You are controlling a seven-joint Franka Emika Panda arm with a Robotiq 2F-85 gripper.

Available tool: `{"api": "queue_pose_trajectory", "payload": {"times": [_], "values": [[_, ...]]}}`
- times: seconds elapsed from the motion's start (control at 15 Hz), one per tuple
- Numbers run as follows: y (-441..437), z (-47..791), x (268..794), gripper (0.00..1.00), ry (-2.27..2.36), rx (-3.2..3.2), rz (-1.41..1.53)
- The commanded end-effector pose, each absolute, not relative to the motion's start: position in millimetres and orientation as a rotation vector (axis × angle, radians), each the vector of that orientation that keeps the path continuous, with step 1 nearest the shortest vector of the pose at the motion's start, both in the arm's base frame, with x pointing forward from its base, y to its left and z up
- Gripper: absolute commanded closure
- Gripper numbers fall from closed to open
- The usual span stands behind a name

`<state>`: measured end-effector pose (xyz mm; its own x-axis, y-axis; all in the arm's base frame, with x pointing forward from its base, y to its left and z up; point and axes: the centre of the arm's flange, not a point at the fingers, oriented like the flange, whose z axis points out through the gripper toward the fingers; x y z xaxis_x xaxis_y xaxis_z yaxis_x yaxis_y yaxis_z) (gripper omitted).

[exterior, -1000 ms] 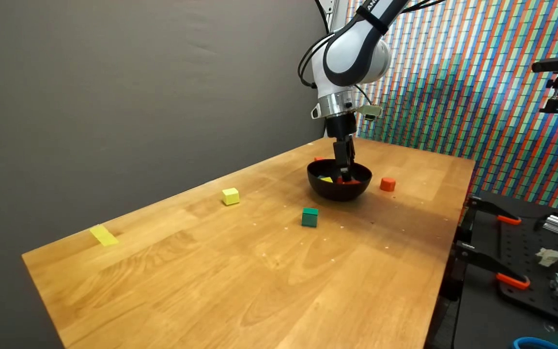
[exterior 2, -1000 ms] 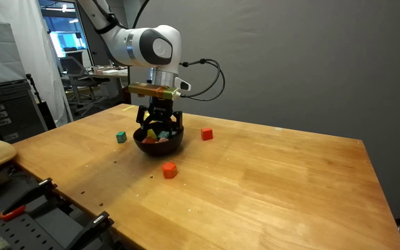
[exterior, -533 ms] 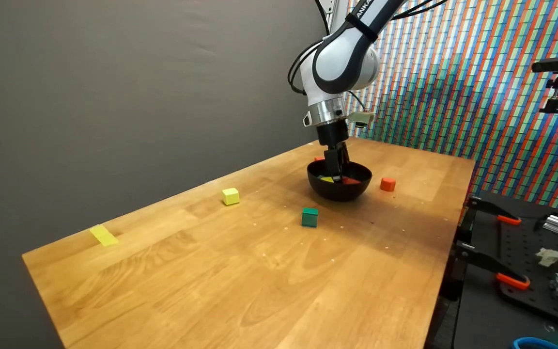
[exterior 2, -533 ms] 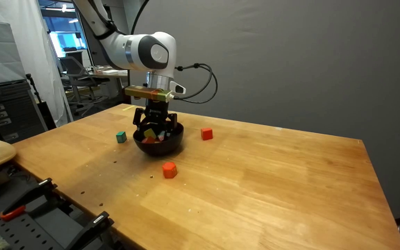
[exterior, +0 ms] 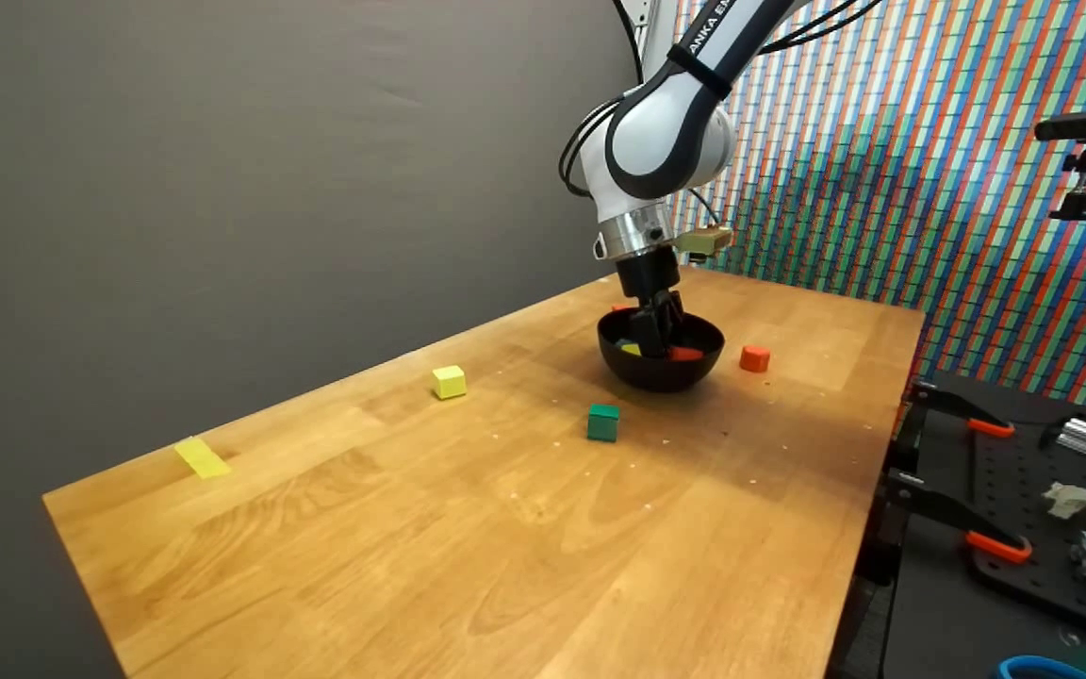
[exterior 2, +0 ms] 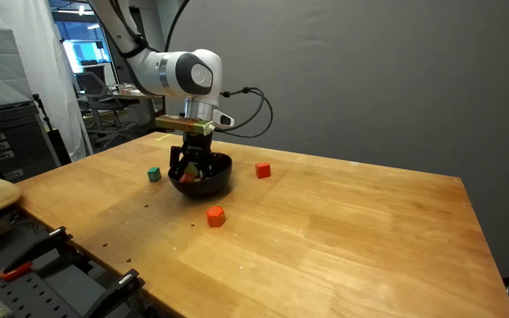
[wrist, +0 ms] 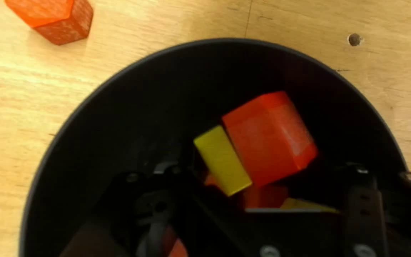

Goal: Remove the blocks from the bowl and put them on the table

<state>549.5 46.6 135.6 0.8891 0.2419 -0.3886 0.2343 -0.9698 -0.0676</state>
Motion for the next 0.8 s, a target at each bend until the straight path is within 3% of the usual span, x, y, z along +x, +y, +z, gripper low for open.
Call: {"api": "queue_pose_trajectory", "payload": {"times": [0.0,0.73], "values": [[46.5,147.4,555.5,0.55,-0.312,-3.096,0.641],[57.9,226.5,576.4,0.59,-0.006,-3.214,0.334]]}}
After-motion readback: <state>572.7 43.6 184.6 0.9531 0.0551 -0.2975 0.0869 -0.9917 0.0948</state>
